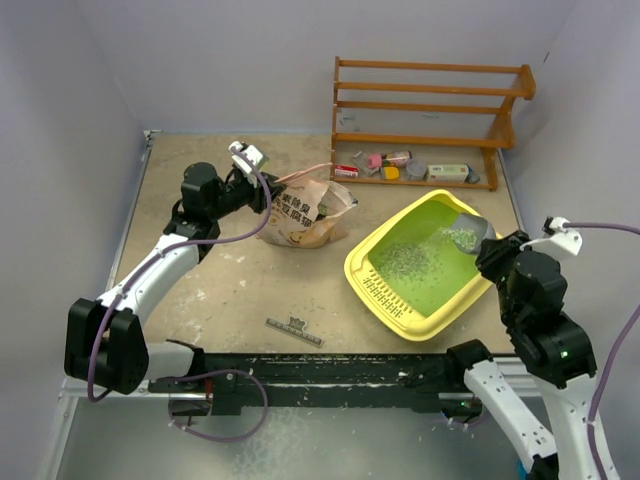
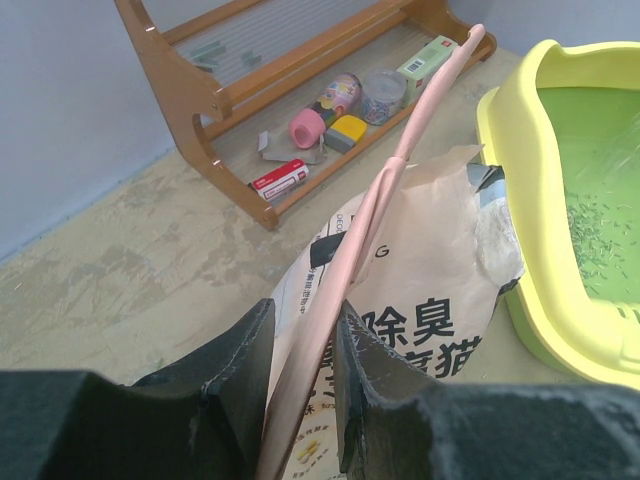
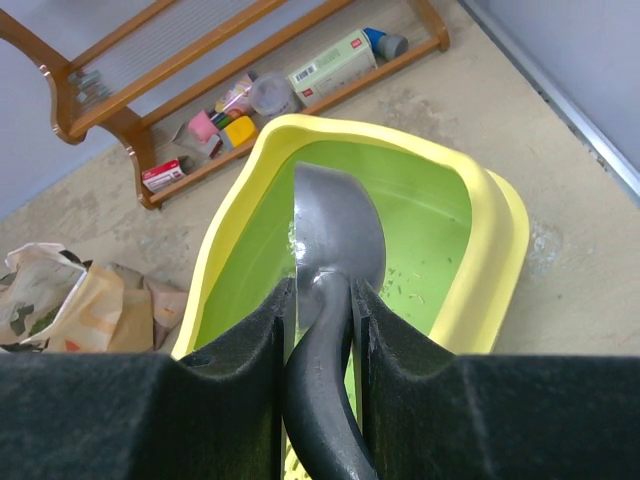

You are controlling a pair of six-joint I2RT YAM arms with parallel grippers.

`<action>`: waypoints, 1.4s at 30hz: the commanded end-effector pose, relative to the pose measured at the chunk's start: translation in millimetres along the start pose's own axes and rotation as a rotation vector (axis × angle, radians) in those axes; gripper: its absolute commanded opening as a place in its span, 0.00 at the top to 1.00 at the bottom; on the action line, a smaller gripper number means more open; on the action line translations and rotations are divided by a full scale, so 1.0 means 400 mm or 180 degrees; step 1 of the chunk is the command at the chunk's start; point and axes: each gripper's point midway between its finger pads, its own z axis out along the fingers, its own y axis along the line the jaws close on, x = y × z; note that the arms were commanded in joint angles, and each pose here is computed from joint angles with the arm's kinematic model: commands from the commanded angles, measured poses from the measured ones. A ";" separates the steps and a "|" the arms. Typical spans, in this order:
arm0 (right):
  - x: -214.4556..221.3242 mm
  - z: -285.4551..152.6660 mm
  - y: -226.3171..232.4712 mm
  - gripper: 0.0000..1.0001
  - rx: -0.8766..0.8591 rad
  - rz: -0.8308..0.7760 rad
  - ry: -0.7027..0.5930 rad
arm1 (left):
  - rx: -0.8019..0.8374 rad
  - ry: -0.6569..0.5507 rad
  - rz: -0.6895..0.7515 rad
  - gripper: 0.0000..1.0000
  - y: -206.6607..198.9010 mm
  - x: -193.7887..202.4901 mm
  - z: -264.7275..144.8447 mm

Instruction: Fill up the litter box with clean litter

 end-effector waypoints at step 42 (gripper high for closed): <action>-0.127 0.006 0.105 1.00 -0.0315 -0.1454 0.0247 | 0.0152 -0.0218 0.0108 0.75 -0.007 -0.071 0.014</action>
